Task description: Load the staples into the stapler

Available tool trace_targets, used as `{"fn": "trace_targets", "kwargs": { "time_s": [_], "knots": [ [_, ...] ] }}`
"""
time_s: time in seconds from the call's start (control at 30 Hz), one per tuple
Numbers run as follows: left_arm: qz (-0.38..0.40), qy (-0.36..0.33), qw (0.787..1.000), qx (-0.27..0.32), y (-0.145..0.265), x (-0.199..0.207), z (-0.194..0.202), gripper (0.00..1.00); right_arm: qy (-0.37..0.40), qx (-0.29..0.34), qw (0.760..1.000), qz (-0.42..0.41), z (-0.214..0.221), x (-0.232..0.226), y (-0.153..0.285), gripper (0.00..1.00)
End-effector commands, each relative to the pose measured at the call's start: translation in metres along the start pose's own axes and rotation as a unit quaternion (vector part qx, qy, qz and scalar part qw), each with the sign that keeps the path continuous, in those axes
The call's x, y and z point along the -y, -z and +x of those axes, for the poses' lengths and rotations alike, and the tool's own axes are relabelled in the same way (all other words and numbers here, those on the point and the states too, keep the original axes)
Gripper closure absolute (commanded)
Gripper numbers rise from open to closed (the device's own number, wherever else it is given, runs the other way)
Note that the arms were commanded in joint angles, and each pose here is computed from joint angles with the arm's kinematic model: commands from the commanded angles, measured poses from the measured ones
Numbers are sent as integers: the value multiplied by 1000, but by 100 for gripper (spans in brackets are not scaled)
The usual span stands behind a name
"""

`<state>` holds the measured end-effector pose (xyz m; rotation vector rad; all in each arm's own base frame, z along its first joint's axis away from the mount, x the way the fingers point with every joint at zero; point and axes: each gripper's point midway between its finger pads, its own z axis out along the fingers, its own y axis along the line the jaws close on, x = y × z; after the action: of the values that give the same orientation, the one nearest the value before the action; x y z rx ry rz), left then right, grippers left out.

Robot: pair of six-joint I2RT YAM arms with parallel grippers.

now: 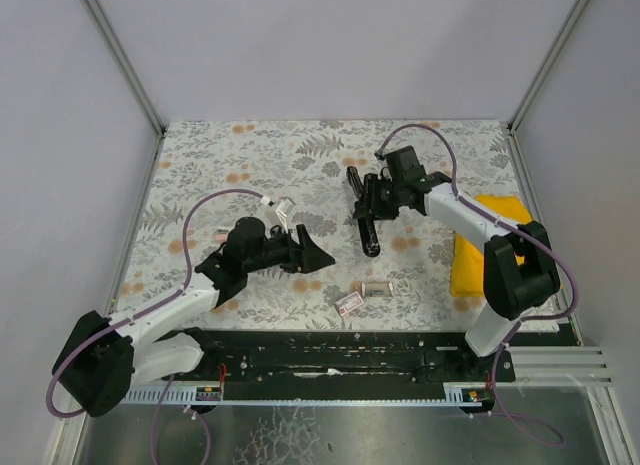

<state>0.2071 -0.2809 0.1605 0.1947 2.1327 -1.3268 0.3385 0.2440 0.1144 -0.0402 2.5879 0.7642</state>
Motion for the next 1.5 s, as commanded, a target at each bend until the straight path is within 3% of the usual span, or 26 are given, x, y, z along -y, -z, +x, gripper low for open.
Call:
{"fn": "trace_targets", "kwargs": {
  "time_s": [0.0, 0.23, 0.5, 0.7, 0.9, 1.1, 1.47],
  "knots": [
    [-51, -29, 997, 48, 14, -9, -29, 28, 129, 4, 991, 21, -29, 19, 2, 100],
    [-109, -92, 984, 107, 46, -7, -69, 7, 230, -55, 968, 79, -29, 54, -14, 100],
    [-220, -190, 948, 132, 84, -18, -110, 4, 249, -65, 962, 96, -29, 74, -41, 100],
    [-262, -229, 927, 142, 98, -30, -118, 4, 248, -70, 958, 125, -25, 91, -53, 99],
    [-289, -233, 917, 143, 102, -45, -114, 4, 248, -72, 957, 135, -21, 99, -57, 72],
    [-299, -229, 915, 144, 101, -54, -110, 4, 247, -74, 955, 147, -18, 106, -57, 54],
    [-312, -225, 912, 146, 103, -60, -109, 4, 248, -73, 953, 155, -10, 113, -56, 37]
  ]
}}
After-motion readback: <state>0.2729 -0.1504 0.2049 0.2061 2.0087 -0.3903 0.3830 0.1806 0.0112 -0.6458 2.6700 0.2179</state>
